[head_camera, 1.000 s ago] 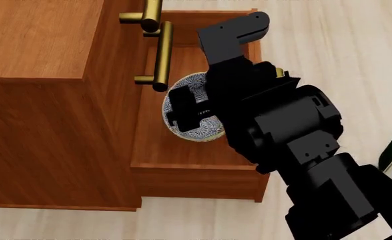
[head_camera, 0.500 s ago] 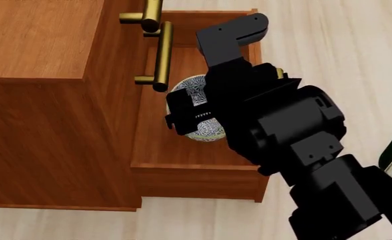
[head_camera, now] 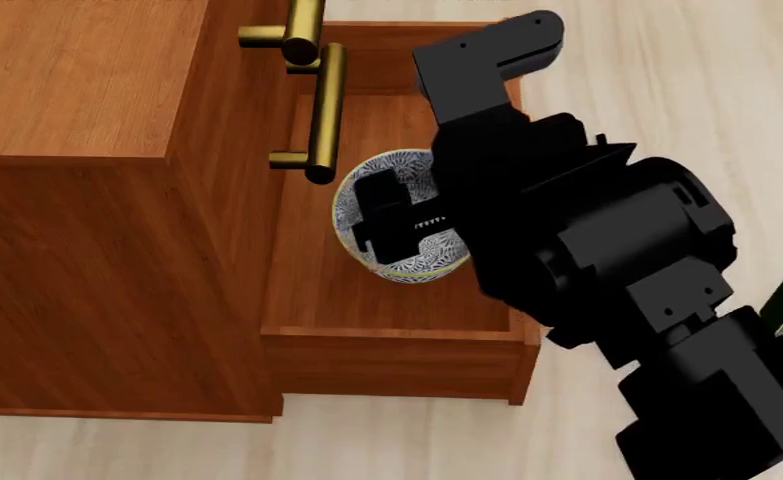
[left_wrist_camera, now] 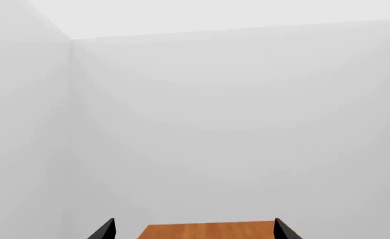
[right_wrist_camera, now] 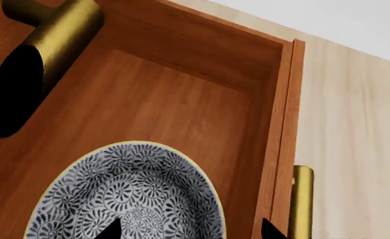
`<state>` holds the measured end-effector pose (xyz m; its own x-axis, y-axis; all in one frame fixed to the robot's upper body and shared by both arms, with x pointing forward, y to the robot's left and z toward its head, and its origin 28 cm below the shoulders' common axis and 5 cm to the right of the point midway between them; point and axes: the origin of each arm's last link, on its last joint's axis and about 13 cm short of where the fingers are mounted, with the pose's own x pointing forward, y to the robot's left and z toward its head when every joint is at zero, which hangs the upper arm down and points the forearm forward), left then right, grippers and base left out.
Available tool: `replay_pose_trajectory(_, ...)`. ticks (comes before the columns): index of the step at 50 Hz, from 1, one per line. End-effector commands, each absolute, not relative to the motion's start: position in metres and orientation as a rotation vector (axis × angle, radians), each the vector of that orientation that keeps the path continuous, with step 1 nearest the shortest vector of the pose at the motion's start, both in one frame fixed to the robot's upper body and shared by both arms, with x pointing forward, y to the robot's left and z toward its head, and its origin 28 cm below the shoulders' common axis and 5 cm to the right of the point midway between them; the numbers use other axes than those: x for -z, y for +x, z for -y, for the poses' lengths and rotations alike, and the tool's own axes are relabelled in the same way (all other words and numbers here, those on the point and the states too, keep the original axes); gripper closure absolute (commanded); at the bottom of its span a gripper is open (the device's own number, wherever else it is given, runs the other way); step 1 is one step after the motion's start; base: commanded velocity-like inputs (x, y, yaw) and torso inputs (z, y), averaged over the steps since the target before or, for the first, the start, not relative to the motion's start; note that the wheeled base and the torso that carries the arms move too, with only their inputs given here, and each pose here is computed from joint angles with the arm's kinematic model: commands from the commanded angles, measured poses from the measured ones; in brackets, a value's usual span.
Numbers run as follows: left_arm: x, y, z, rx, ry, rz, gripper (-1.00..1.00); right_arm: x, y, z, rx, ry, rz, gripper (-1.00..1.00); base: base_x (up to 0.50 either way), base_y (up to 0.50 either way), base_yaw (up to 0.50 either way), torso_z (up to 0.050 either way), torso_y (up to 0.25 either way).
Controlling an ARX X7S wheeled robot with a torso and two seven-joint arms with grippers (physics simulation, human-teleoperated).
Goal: Put the bowl in the bottom drawer of the cabinet.
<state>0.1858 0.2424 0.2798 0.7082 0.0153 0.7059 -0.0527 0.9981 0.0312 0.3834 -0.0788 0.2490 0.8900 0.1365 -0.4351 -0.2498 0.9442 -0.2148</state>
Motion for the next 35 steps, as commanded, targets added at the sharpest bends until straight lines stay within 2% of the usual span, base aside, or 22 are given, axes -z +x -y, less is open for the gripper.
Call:
replay_pose_trajectory(1, -0.282, 0.184, -0.242, -0.034, 0.047, 0.787, -1.0, -0.259, 0.376, 0.082, -0.191, -0.28, -0.409, -1.0, 0.0, 0.0, 0.0, 0.0, 0.0)
replay_pose_trajectory(35, -0.284, 0.184, -0.239, -0.018, 0.046, 0.793, -1.0, -0.298, 0.342, 0.104, -0.15, -0.239, -0.306, -1.0, 0.0, 0.0, 0.0, 0.0, 0.0)
